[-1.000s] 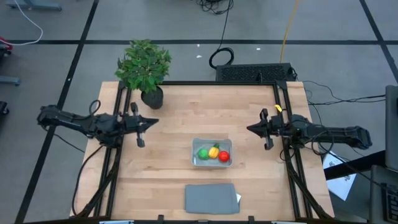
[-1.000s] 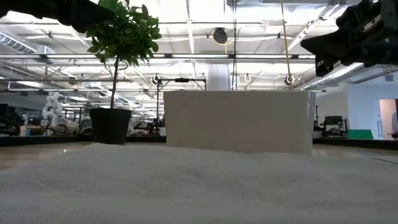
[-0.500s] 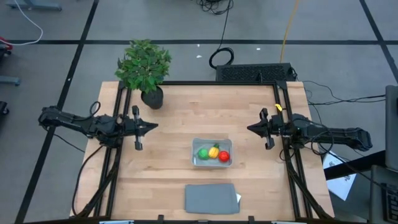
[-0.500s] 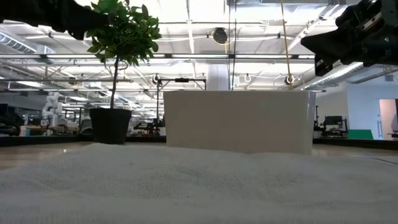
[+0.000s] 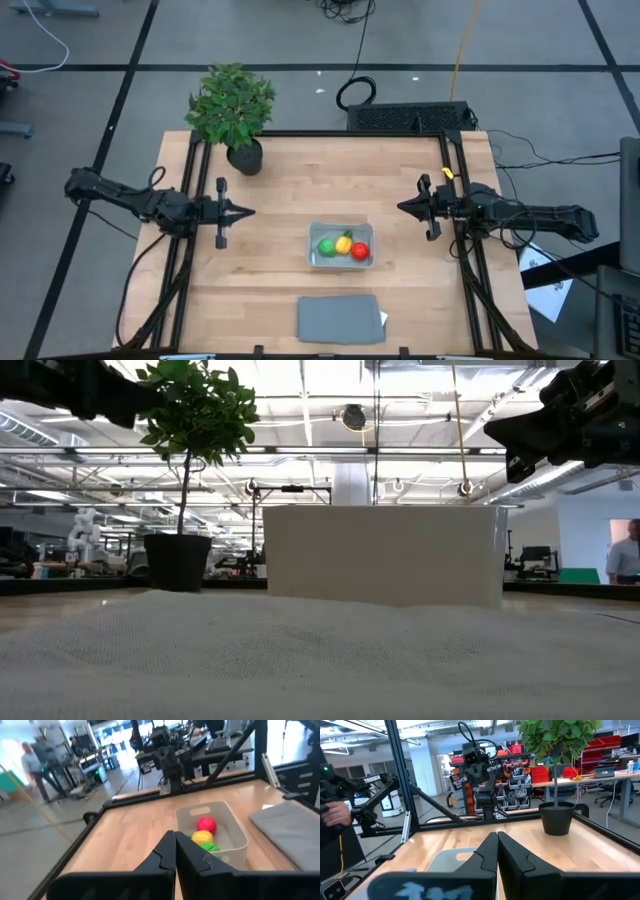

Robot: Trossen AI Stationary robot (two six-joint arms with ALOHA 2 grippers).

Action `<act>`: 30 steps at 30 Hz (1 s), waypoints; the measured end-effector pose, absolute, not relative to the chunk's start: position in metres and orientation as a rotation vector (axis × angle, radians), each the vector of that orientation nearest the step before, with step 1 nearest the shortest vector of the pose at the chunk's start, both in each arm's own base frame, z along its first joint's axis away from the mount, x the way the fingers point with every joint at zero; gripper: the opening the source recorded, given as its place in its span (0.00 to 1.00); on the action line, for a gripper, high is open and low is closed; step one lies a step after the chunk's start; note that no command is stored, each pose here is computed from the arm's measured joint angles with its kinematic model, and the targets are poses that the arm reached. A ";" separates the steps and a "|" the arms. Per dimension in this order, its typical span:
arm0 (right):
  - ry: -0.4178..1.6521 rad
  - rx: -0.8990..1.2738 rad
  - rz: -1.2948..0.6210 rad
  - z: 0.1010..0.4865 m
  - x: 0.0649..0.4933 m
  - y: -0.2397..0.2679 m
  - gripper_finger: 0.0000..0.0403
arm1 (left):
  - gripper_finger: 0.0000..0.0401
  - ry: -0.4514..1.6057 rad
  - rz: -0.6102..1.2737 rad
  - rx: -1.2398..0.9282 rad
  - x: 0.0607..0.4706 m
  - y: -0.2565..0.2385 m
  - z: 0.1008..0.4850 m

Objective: Pick and placing Produce into tupperware
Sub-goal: Return to Home Position

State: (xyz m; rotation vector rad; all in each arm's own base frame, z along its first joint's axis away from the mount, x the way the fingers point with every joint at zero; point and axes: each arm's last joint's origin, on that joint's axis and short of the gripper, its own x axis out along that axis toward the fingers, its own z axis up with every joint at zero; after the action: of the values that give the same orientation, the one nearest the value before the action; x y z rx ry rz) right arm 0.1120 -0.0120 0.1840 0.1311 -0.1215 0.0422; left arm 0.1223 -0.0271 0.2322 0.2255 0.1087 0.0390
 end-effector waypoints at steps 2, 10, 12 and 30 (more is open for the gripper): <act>-0.122 0.131 0.042 0.184 0.112 -0.012 0.00 | 0.00 0.084 0.040 0.241 0.123 -0.027 0.229; -0.121 0.134 0.042 0.184 0.112 -0.012 0.00 | 0.00 0.093 0.112 0.235 0.126 -0.018 0.198; -0.121 0.134 0.042 0.184 0.112 -0.012 0.00 | 0.00 0.111 0.129 0.224 0.126 -0.015 0.192; -0.099 0.128 0.041 0.182 0.112 -0.012 0.00 | 0.00 0.030 -0.024 0.177 0.107 -0.008 0.193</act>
State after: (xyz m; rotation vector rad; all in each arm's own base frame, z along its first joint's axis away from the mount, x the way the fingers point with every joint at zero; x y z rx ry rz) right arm 0.1123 -0.0121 0.1818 0.1280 -0.0994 0.0409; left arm 0.1070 -0.0084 0.1934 0.1766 0.0300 -0.0237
